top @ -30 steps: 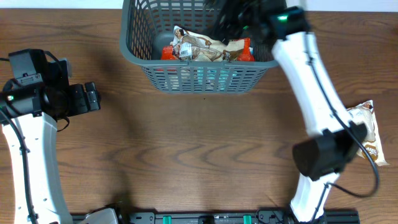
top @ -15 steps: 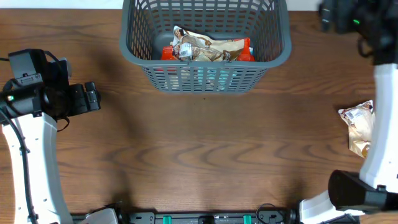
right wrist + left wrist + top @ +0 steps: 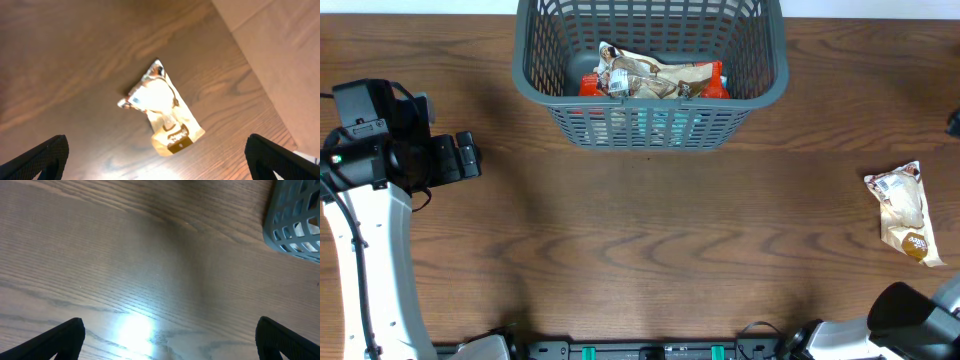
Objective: Pack container
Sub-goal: 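Reach the right gripper to the clear rice bag and grasp it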
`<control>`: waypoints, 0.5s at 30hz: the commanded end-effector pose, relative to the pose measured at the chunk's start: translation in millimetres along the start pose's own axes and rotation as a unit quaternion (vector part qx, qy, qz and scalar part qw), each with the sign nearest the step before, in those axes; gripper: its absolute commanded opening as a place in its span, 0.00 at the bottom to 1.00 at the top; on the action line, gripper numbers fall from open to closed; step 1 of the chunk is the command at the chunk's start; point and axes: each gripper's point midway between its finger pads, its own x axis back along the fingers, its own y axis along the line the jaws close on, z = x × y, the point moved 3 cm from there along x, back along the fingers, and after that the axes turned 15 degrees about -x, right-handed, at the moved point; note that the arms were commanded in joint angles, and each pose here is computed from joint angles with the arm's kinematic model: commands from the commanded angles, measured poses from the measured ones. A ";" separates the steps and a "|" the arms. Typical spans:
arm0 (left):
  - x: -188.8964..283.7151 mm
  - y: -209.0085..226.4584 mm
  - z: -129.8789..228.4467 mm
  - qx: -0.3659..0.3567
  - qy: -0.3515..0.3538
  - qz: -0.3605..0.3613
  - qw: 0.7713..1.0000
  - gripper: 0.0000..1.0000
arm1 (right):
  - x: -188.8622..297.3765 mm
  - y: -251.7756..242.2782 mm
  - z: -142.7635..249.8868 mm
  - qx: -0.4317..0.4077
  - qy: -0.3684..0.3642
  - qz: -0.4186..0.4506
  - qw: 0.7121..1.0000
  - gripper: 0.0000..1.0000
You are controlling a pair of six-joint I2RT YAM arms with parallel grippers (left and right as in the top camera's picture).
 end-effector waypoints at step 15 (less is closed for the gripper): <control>5.7 0.6 -0.3 0.003 -0.010 -0.004 1.000 0.99 | -183.7 -15.8 84.5 0.072 0.096 -0.067 0.991 0.99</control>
